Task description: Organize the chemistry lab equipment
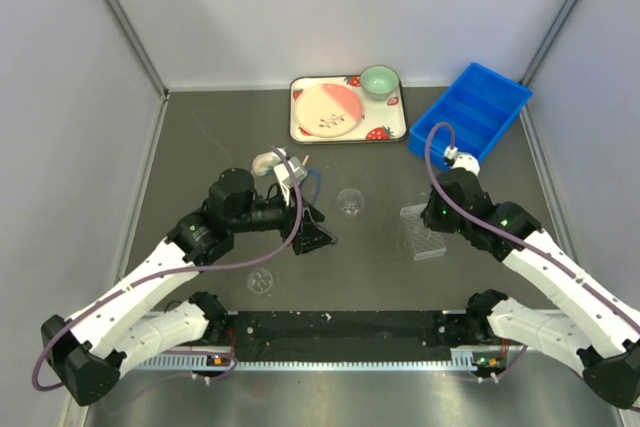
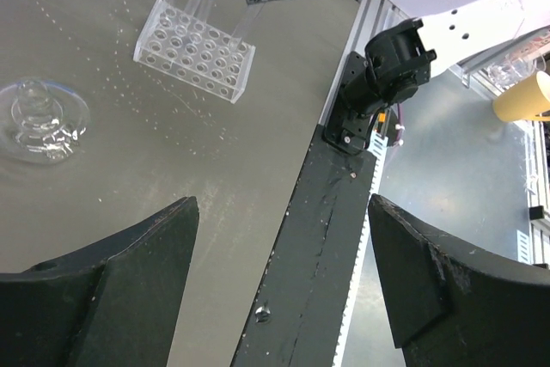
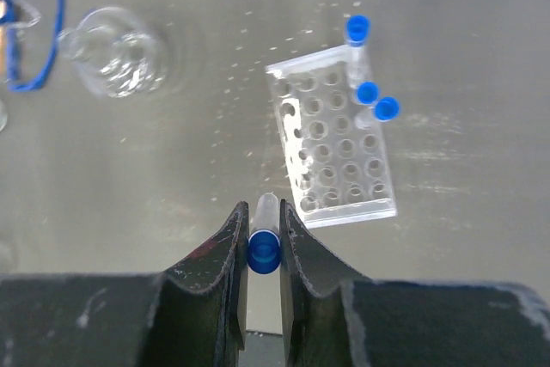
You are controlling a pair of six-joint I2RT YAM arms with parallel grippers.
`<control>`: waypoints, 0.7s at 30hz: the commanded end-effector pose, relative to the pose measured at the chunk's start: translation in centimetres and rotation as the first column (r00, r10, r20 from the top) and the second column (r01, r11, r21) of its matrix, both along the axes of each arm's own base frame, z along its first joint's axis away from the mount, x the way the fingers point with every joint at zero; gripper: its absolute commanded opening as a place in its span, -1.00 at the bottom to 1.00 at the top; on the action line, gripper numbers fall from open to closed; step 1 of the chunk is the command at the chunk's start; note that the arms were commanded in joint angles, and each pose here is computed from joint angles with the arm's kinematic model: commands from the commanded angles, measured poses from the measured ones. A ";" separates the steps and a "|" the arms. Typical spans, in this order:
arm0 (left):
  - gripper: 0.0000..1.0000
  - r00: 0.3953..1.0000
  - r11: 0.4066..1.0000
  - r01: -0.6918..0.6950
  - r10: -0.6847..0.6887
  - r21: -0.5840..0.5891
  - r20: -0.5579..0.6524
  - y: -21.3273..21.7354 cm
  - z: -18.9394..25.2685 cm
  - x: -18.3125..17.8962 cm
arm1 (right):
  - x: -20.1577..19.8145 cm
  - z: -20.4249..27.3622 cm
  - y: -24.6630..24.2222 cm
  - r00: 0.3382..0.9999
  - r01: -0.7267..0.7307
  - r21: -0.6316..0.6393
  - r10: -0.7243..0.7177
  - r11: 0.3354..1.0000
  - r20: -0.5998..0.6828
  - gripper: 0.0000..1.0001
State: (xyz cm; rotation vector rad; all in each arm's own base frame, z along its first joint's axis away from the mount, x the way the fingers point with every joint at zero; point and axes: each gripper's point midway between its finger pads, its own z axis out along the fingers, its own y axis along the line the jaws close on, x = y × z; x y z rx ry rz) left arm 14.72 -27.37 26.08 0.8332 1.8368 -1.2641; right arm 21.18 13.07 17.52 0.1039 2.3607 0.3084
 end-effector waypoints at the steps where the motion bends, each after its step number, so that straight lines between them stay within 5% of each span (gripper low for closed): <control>1: 0.69 1.000 1.000 -0.009 0.009 0.008 0.017 0.3 -0.4 0.1 | 0.8 -0.7 -3.9 0.975 0.220 -0.077 -0.217 0.972 0.052 -1.00; 21: 0.67 1.000 1.000 0.019 -0.019 0.004 0.005 0.1 -0.9 -0.3 | 1.6 -3.5 -6.9 0.919 0.395 -0.116 -0.390 0.911 0.063 -1.00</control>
